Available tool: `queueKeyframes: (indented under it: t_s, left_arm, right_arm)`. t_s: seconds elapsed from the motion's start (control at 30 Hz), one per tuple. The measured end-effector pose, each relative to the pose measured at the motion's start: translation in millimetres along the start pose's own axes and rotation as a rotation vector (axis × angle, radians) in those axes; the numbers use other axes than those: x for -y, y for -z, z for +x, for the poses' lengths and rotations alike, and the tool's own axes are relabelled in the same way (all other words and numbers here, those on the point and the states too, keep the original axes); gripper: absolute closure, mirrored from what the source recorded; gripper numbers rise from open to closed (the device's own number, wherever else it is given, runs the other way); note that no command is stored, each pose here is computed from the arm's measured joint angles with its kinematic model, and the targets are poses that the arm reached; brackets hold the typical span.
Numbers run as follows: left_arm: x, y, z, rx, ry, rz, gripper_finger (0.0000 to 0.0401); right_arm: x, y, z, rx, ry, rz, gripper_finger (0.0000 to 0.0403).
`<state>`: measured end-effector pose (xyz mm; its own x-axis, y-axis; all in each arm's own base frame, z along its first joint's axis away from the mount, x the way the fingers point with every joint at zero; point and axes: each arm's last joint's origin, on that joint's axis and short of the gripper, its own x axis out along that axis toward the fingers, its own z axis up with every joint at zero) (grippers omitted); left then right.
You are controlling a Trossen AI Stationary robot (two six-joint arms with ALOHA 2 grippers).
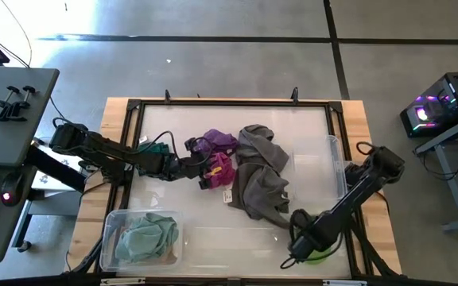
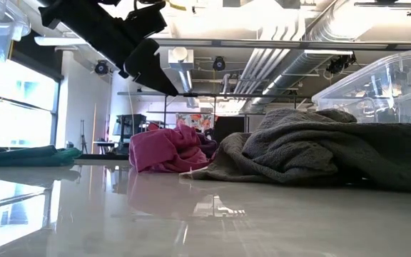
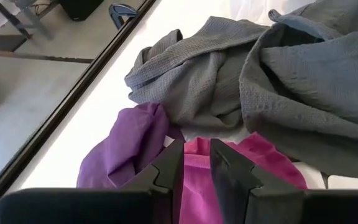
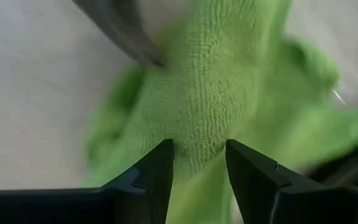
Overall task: Sort microfiber towel by color & place in baskets
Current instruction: Put the green microfiber towel into the bottom transparent bin
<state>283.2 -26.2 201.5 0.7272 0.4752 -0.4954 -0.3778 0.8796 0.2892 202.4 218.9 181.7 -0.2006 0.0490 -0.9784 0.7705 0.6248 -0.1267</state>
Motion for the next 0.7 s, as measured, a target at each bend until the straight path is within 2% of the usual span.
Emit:
queueKeyframes:
  t_s: [0.07, 0.2, 0.3, 0.53, 0.63, 0.7]
  left_arm:
    - [0.2, 0.0, 0.0, 0.0, 0.004, -0.019, 0.0335]
    - [2.5, 0.2, -1.5, 0.002, 0.012, -0.017, 0.0335]
    - [5.1, 0.3, -3.3, 0.005, 0.021, -0.018, 0.0335]
    - [11.7, 0.7, -7.8, 0.013, 0.045, 0.009, 0.0335]
    - [12.7, 0.7, -8.5, 0.014, 0.048, 0.012, 0.0335]
    - [12.6, 0.5, -8.4, 0.017, 0.048, 0.01, 0.0335]
  right_arm:
    - [-1.5, 3.4, 2.0, -0.029, -0.003, -0.026, 0.0257]
    - [-9.7, 6.3, 3.2, 0.071, -0.095, -0.092, 0.0266]
    - [-11.8, 8.6, 4.1, 0.113, -0.12, -0.098, 0.028]
    - [-3.9, 32.5, 24.5, 0.127, -0.068, -0.172, 0.0342]
    - [-3.3, 37.8, 38.5, 0.145, -0.128, -0.222, 0.038]
    - [-5.7, 40.2, 41.6, 0.207, -0.192, -0.268, 0.0396]
